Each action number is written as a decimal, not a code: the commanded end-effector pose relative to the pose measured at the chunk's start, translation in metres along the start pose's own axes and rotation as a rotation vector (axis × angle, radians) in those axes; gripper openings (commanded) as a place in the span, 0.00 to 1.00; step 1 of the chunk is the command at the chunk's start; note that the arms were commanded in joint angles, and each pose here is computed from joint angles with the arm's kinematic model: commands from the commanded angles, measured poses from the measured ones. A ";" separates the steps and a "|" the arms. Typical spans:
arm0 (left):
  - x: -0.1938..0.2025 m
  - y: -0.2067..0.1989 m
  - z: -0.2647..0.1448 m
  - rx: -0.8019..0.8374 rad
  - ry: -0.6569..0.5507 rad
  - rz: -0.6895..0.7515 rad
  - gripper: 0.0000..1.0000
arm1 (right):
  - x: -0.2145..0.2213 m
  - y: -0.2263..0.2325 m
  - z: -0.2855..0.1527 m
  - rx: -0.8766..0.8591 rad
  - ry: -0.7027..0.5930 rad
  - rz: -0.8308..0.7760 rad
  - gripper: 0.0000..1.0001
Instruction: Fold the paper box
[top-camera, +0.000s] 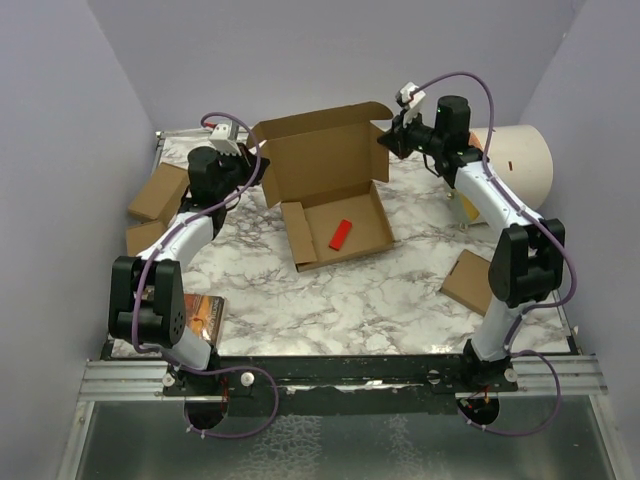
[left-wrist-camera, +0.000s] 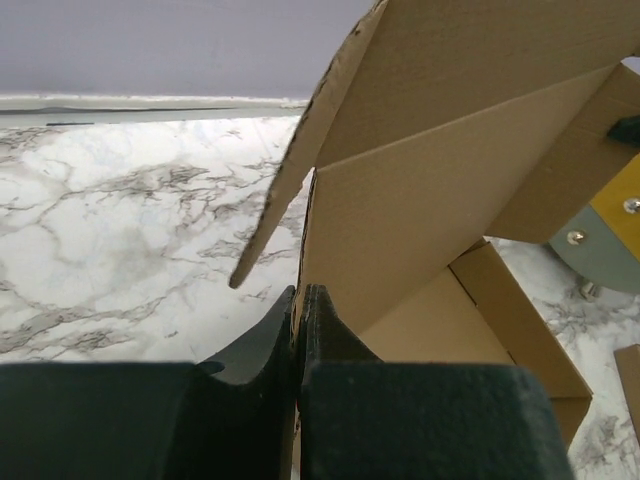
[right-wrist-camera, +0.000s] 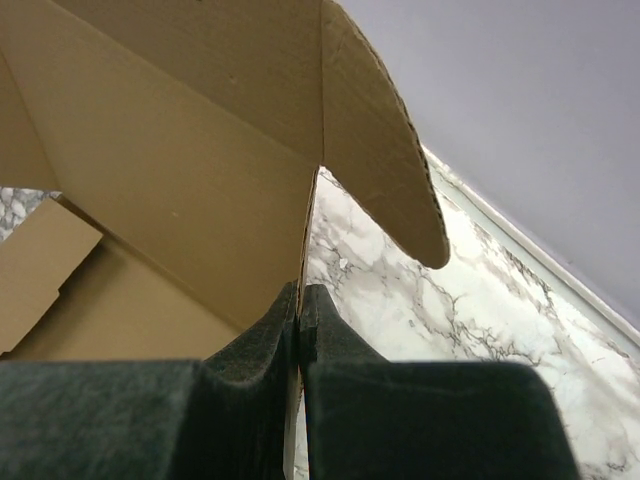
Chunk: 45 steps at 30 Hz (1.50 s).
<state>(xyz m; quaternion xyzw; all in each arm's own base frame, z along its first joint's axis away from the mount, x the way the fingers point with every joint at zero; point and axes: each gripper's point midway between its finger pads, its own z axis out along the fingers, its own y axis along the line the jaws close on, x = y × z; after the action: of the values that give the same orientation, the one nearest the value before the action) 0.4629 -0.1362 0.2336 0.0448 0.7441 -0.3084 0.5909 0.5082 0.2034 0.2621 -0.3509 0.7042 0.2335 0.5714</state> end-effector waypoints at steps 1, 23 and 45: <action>-0.018 0.003 0.004 -0.065 -0.050 0.026 0.00 | -0.016 0.002 0.005 0.054 -0.054 -0.014 0.01; -0.006 -0.006 0.013 -0.168 0.055 -0.067 0.29 | -0.007 0.000 -0.005 0.151 -0.072 0.026 0.01; 0.099 -0.017 -0.091 -0.267 0.225 -0.329 0.63 | 0.008 0.018 -0.019 0.114 -0.102 0.021 0.01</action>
<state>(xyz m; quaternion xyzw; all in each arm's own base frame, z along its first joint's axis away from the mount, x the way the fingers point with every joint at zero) 0.3739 -0.1051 0.2031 -0.0902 0.8027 -0.2677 0.5252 0.4890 0.1969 0.2317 -0.2923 0.7177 0.2089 0.5966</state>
